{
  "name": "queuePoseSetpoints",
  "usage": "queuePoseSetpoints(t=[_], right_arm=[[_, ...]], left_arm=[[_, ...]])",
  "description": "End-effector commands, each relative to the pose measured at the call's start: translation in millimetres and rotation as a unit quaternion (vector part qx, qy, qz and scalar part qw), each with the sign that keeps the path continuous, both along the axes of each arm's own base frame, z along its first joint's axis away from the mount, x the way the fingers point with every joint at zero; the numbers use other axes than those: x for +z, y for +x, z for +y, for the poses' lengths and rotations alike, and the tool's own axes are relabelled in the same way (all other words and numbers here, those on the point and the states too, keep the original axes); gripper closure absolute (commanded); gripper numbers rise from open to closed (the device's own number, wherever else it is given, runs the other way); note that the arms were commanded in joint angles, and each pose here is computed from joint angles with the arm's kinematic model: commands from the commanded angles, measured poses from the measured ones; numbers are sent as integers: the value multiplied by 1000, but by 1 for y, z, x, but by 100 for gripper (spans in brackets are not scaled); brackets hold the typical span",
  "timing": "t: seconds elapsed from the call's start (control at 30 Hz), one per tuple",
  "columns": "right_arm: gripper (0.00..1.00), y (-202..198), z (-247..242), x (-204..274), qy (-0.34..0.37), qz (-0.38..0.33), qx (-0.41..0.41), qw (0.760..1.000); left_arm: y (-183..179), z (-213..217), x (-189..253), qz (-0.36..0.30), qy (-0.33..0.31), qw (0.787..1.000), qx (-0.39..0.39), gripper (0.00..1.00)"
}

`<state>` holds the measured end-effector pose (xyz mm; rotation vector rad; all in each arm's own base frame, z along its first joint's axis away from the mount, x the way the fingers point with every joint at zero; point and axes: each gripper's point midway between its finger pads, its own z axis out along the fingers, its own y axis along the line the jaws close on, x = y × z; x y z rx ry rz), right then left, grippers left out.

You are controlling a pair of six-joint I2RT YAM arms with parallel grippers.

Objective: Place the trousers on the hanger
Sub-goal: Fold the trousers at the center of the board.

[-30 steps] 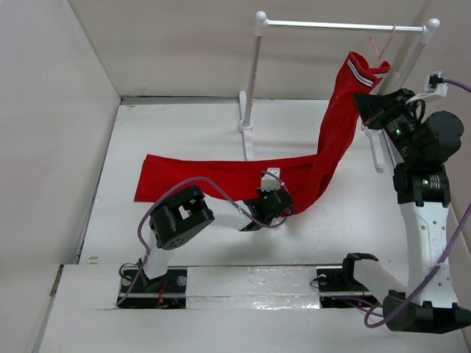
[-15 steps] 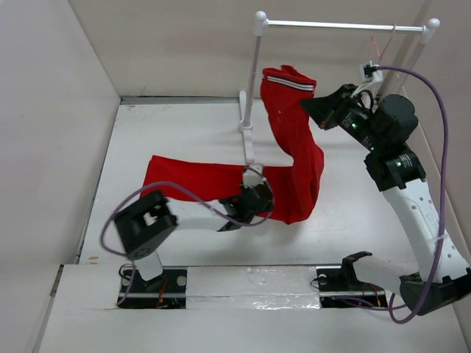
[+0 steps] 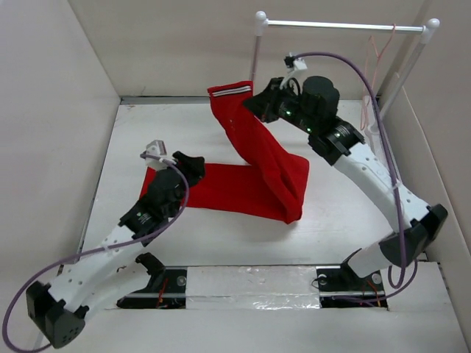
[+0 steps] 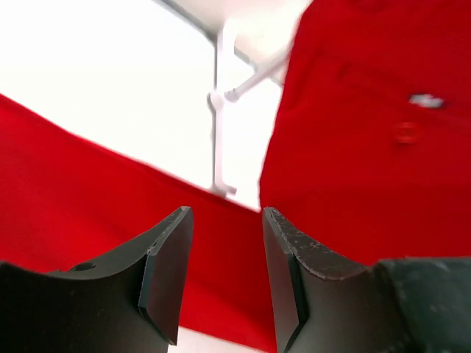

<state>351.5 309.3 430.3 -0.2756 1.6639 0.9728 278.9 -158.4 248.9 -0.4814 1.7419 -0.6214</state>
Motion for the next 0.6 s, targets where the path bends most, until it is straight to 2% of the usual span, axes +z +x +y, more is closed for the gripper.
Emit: queuePoseSetpoints(t=[0.0, 0.1, 0.23, 0.27, 0.3, 0.33, 0.43, 0.5, 0.53, 0.57], right_arm=[[100, 10, 4, 80, 62, -94, -26, 993], [100, 10, 28, 85, 61, -105, -27, 992], [100, 5, 89, 49, 26, -95, 6, 995], [100, 3, 123, 13, 4, -74, 30, 997], [100, 3, 142, -3, -2, -67, 41, 997], [95, 2, 160, -23, -13, -58, 53, 997], [89, -21, 242, -100, -52, -16, 134, 990], [79, -56, 292, -143, -74, 11, 208, 975], [52, -65, 303, -154, -79, 15, 219, 972], [30, -72, 311, -161, -82, 18, 226, 970]], left_arm=[[-7, 18, 31, -15, -7, 1000, 2, 60], [-16, 24, 56, -31, -21, 999, -4, 60], [-29, 56, 83, -60, -28, 997, 48, 60], [-32, 63, 90, -69, -32, 995, 57, 60], [-36, 70, 92, -71, -34, 995, 67, 60], [-42, 82, 101, -84, -42, 992, 87, 60], [-53, 106, 112, -100, -51, 986, 125, 60], [-59, 117, 118, -103, -52, 983, 142, 60], [-61, 124, 121, -107, -54, 980, 157, 60], [-63, 127, 125, -110, -56, 979, 162, 60]])
